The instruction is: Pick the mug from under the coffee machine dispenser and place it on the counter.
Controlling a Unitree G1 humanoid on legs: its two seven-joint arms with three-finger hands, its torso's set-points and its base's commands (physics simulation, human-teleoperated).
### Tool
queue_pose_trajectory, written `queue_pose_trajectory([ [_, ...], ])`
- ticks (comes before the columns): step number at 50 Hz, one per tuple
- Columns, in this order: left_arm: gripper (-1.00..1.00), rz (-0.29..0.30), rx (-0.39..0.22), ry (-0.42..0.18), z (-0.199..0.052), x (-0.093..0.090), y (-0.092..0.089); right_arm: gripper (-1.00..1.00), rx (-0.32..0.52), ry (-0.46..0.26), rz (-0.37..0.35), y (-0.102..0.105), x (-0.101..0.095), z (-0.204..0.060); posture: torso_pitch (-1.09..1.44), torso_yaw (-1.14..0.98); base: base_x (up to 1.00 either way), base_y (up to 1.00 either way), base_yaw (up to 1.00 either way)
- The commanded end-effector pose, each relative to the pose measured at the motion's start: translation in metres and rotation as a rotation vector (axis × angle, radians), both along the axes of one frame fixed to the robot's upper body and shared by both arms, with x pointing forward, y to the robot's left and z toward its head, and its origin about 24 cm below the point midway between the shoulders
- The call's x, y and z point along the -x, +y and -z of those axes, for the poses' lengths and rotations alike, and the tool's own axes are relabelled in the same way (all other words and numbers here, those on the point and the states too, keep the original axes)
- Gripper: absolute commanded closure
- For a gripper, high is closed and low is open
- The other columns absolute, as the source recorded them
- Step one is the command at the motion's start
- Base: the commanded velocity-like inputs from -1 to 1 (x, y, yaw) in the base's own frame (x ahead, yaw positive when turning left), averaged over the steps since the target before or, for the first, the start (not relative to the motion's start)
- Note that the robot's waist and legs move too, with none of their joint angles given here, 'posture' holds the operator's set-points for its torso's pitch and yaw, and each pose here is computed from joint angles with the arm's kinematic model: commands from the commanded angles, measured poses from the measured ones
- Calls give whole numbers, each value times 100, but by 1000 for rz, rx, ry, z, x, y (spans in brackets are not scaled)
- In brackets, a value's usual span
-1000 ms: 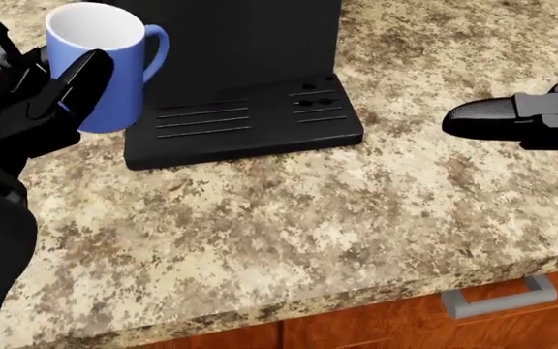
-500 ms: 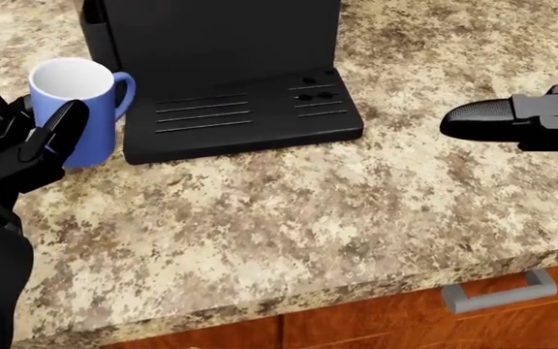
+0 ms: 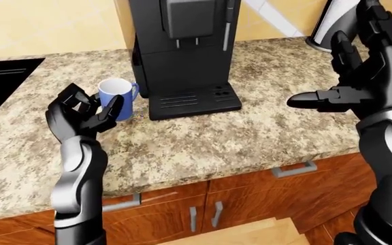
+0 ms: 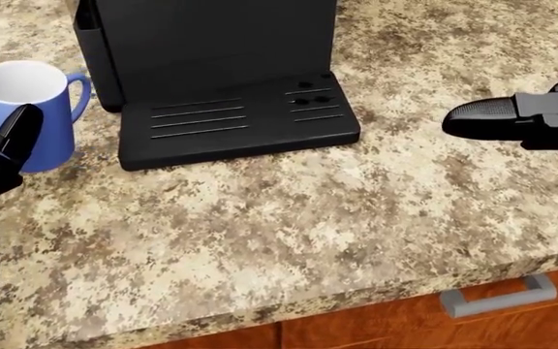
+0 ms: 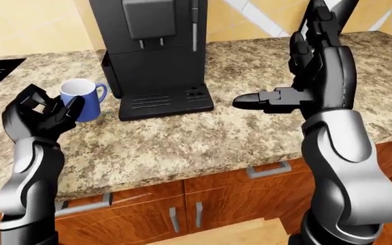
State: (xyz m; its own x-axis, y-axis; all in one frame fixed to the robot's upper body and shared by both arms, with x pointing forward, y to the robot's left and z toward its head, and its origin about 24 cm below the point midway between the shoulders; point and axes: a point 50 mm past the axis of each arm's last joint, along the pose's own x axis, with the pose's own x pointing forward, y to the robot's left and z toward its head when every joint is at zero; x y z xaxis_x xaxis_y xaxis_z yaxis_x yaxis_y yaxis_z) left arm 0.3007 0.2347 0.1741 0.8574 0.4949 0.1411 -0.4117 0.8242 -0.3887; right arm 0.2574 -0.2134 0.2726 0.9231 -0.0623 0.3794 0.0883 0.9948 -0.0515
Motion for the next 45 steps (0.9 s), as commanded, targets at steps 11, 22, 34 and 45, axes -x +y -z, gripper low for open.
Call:
queue_pose_trajectory([
  [11, 100, -9, -25, -109, -19, 4, 2, -100, 17, -79, 1, 1, 6, -13, 0, 0, 0, 0, 0],
  [22, 100, -23, -36, -98, -13, 3, 6, -100, 19, -80, 1, 1, 6, -13, 0, 0, 0, 0, 0],
  [34, -100, -32, -37, -87, -12, 3, 7, -100, 21, -85, 0, 0, 8, -16, 0, 0, 0, 0, 0],
  [45, -100, -32, -38, -97, -15, 5, 7, -100, 23, -88, 1, 0, 8, -17, 0, 0, 0, 0, 0],
])
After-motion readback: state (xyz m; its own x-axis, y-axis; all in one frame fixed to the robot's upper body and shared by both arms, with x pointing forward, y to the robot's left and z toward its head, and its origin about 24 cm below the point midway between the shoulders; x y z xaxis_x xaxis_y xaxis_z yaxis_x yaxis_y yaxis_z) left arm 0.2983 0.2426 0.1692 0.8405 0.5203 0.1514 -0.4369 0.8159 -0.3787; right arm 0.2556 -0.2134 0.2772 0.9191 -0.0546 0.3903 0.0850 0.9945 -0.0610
